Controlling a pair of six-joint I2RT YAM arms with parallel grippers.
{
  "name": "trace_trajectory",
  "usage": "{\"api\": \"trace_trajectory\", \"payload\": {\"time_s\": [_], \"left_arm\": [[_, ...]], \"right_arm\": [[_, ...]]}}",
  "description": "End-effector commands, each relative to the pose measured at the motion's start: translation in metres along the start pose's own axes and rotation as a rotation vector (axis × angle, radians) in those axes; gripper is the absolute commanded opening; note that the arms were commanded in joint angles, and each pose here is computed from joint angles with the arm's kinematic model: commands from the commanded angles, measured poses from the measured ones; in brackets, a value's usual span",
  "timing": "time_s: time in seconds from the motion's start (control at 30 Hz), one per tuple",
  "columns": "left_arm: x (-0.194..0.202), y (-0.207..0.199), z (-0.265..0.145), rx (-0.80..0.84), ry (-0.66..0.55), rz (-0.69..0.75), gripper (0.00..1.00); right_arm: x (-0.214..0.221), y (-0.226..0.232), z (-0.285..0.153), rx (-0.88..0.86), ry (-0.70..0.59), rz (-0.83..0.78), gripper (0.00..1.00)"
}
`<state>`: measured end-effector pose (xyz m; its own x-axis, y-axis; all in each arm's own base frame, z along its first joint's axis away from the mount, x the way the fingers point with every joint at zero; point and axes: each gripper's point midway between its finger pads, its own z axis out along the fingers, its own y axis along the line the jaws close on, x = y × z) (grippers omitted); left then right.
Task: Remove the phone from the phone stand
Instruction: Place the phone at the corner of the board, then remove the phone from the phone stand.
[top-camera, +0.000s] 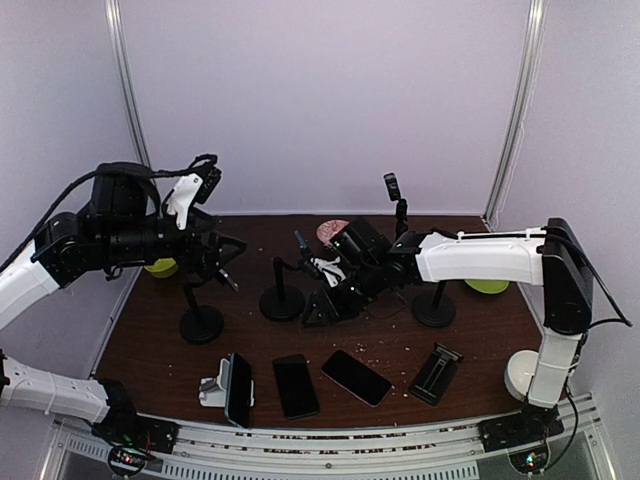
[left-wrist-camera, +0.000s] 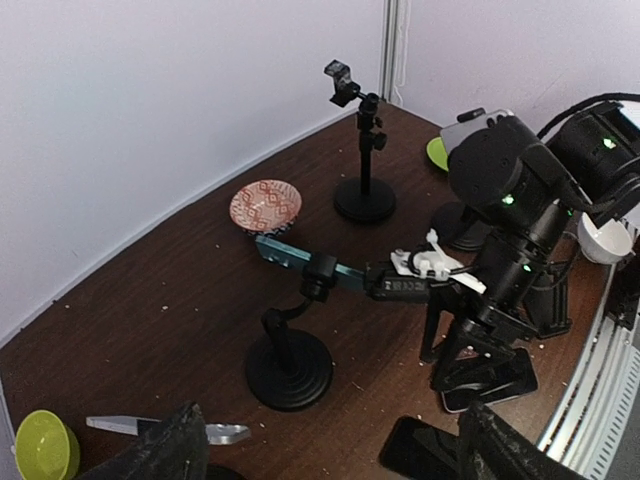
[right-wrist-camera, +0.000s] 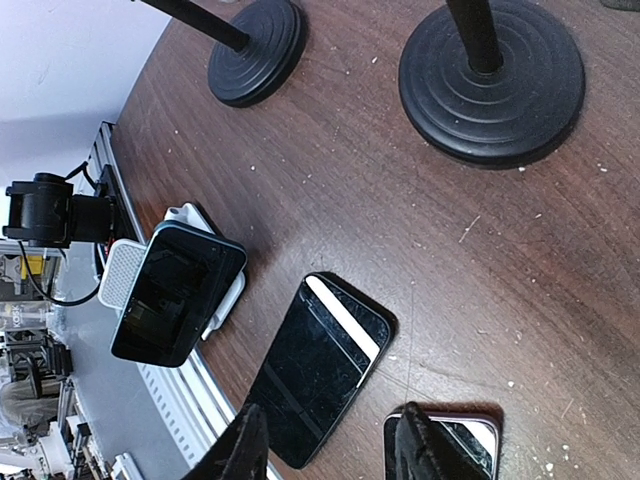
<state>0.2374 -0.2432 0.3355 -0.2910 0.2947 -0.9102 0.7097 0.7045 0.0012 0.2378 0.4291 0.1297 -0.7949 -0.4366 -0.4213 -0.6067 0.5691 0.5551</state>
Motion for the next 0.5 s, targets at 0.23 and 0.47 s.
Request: {"api": "trace_trajectory", "payload": {"time_s": [0.23, 0.47], "left_arm": [[0.047, -0.029, -0.020, 0.016, 0.169, -0.185, 0.84], [0.091, -0.043, -0.017, 0.032, 0.280, -0.284, 0.80]], "right_arm": [[-0.014, 0.010, -0.028, 0.055, -0.101, -0.072, 0.47], [-0.013, 0.013, -0.037, 0.086, -0.123, -0.089, 0.48]]}}
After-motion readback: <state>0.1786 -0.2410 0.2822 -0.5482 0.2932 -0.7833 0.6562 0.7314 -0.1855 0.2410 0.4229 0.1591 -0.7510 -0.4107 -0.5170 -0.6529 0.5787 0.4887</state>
